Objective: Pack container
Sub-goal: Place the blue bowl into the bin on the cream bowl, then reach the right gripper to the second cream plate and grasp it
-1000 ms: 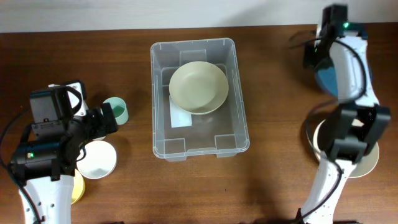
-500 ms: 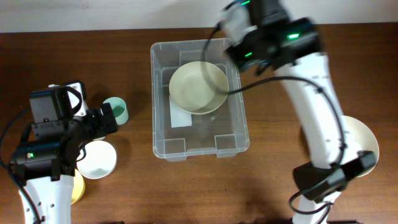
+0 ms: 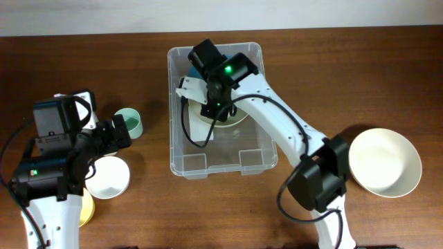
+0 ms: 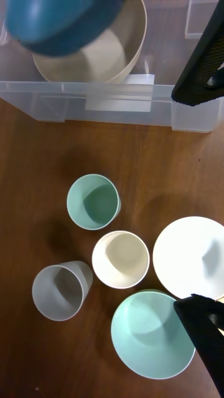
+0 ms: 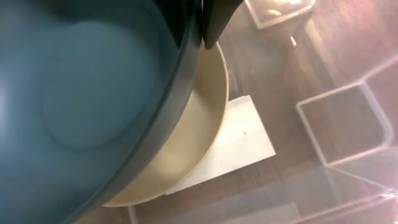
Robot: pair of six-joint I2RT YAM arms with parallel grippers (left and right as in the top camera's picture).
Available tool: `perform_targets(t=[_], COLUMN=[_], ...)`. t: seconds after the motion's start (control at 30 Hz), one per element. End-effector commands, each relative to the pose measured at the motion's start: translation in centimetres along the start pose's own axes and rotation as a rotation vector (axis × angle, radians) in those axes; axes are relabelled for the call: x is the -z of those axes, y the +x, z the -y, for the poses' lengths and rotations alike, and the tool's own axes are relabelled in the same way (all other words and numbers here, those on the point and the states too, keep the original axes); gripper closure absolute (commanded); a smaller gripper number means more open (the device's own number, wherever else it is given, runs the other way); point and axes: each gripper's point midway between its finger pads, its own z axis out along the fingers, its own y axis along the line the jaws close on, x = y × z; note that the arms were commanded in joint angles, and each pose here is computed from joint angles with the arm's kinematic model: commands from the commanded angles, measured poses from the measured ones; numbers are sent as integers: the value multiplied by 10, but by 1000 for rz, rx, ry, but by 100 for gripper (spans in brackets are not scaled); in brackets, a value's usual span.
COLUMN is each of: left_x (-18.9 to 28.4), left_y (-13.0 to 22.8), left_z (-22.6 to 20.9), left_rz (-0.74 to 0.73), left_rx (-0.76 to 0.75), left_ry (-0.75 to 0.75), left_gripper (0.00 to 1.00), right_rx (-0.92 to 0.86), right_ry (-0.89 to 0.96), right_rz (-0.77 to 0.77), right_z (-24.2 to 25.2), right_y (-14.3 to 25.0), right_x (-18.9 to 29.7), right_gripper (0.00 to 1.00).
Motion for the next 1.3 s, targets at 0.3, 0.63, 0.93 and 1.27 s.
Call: perform_targets(t=[0.3, 0.63, 0.93, 1.27], left_x=[4, 4, 4, 4], left_y=[-7, -7, -7, -7], left_z=[0, 1, 1, 1], left_rz=[19, 20, 20, 20], left_rx=[13, 13, 13, 13], left_ry=[6, 6, 6, 7], left_gripper=[1, 0, 1, 0], right_rx=[-378, -1515, -2004, -2106], right_ry=[418, 649, 514, 385], right_rz=[23, 142, -94, -271], right_z=[71, 120, 105, 76], right_y=[14, 207, 372, 434], right_x=[95, 235, 214, 79], right_gripper=[71, 62, 1, 1])
